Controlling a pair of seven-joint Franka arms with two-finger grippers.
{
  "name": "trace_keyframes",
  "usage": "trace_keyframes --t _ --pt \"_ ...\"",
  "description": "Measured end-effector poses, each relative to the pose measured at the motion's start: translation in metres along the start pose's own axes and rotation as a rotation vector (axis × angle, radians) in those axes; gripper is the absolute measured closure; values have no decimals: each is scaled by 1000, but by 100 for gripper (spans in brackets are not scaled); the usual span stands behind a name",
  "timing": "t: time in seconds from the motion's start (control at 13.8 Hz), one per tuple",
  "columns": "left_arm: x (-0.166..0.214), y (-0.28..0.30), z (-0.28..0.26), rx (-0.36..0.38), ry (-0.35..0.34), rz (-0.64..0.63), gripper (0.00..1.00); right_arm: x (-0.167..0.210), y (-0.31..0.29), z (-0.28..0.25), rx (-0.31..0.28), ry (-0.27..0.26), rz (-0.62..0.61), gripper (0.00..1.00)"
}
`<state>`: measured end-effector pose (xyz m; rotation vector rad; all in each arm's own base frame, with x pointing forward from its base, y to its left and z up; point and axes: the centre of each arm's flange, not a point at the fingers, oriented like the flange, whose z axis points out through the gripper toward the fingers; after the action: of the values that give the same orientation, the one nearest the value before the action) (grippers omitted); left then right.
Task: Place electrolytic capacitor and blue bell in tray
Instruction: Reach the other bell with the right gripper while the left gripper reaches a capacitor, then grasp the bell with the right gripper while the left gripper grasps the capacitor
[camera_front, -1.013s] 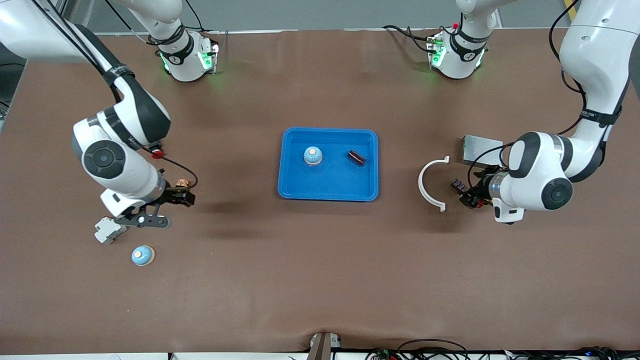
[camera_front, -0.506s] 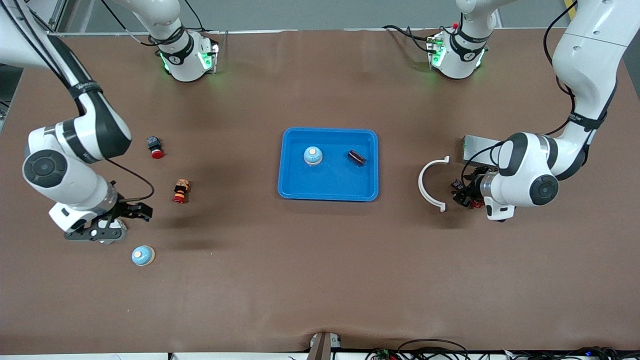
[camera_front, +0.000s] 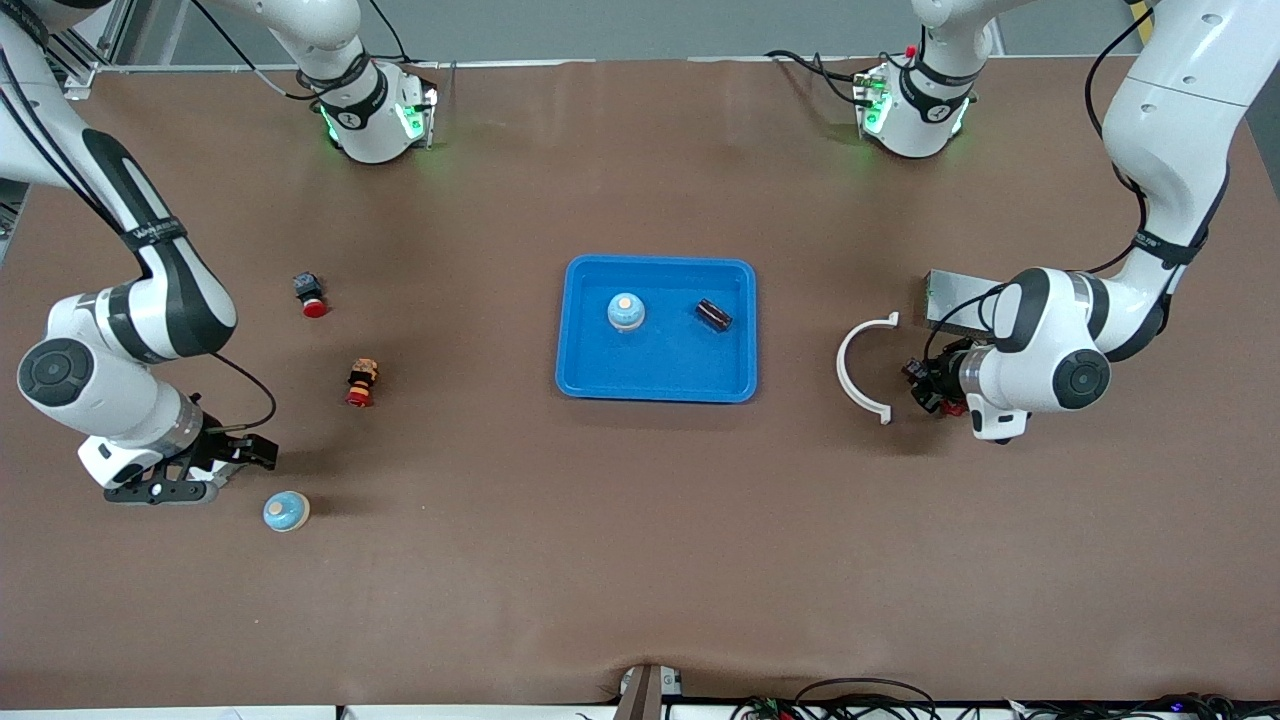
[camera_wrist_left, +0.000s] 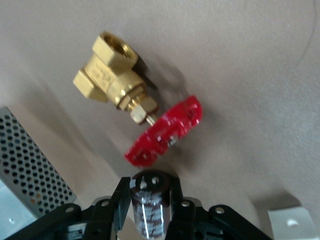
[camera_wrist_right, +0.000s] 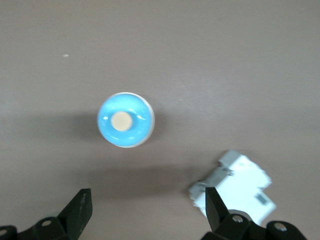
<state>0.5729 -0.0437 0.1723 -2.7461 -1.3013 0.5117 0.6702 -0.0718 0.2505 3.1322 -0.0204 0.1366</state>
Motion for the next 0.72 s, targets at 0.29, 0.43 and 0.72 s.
trace_keyframes --t 0.29,0.43,0.72 --pt "0 2 -1 -2 10 -1 65 12 -25 10 16 -6 61 0" --pt "-2 5 -6 -7 22 2 65 16 -25 20 -16 15 57 0" --pt "-15 22 -66 7 69 12 66 24 -23 37 -34 25 59 0"
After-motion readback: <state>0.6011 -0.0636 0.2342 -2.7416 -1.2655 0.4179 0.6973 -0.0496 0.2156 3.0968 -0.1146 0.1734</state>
